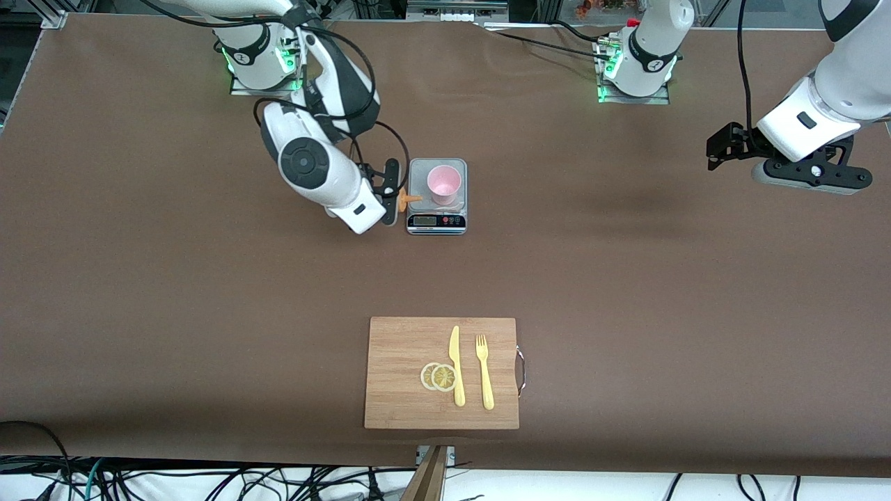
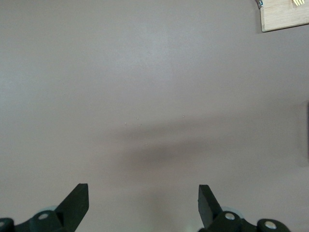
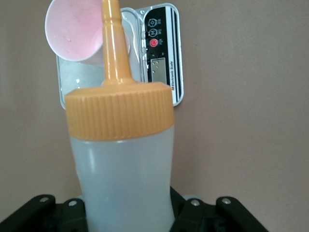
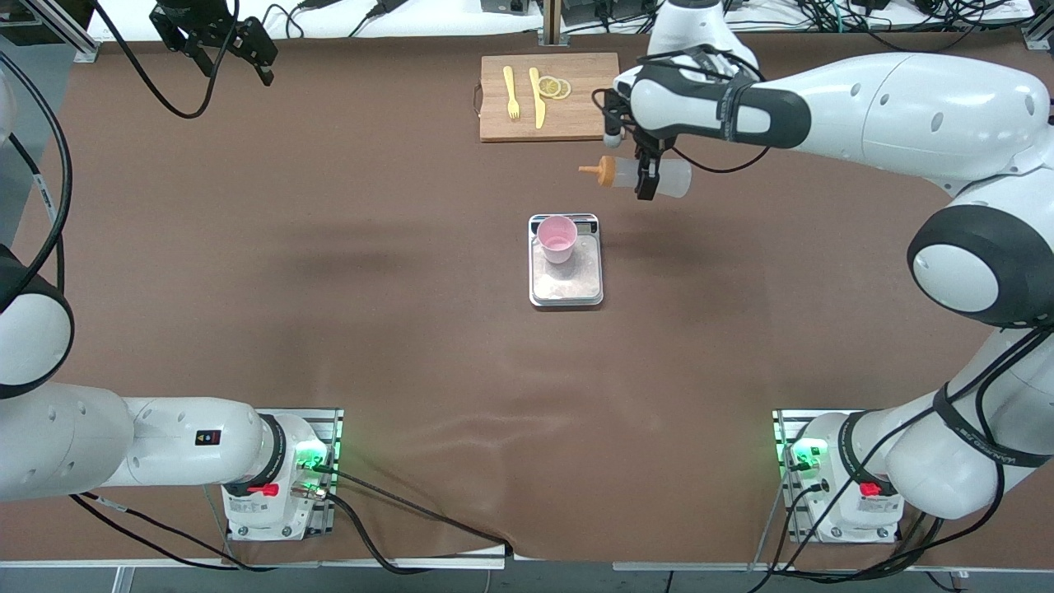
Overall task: Add sauce to pink cup with both arms
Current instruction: 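Lift the bottle with the right gripper and tilt it over the cup, then squeeze sauce from the bottle nozzle into the pink cup, then carry the bottle upright with the right gripper back beside the scale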
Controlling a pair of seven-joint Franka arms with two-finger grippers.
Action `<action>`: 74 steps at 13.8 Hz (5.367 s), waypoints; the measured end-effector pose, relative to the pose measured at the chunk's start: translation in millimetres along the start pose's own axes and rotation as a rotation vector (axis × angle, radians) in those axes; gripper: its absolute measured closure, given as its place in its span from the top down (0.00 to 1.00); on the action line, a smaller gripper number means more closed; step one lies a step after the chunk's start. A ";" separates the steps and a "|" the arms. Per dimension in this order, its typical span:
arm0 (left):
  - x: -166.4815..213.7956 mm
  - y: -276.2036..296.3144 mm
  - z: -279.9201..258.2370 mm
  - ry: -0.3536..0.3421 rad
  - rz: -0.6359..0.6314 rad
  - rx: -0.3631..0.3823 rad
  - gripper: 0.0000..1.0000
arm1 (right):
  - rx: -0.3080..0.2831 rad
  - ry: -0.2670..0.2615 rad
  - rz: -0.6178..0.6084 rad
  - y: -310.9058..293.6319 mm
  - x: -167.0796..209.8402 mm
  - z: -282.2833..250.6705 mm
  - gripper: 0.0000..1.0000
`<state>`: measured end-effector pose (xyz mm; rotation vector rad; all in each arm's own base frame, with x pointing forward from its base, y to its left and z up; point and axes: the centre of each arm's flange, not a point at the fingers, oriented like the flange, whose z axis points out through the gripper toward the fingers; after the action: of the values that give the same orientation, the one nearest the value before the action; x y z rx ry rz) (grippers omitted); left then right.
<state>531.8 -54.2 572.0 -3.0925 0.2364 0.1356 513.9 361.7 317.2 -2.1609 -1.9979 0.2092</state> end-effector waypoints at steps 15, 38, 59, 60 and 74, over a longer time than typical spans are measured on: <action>-0.5 0.0 0.9 -0.007 0.000 0.000 1.00 | -0.091 -0.190 -0.150 -38.9 40.1 14.2 0.31; -1.1 0.1 1.4 -0.013 0.000 -0.001 1.00 | -0.115 -0.384 -0.165 -59.6 71.3 22.5 0.31; -2.0 0.3 1.8 -0.021 0.001 -0.001 1.00 | -0.139 -0.377 -0.164 -51.4 75.3 21.6 0.31; -2.0 0.4 1.8 -0.021 0.001 -0.001 1.00 | -0.143 -0.371 -0.166 -50.8 76.5 22.4 0.31; -2.2 0.8 1.8 -0.023 0.001 -0.001 1.00 | -0.093 -0.276 -0.264 -30.7 64.4 8.5 0.31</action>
<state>529.4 -54.6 570.4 -3.0900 0.2378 0.1708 487.4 428.5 317.8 -1.9810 -2.4654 0.3997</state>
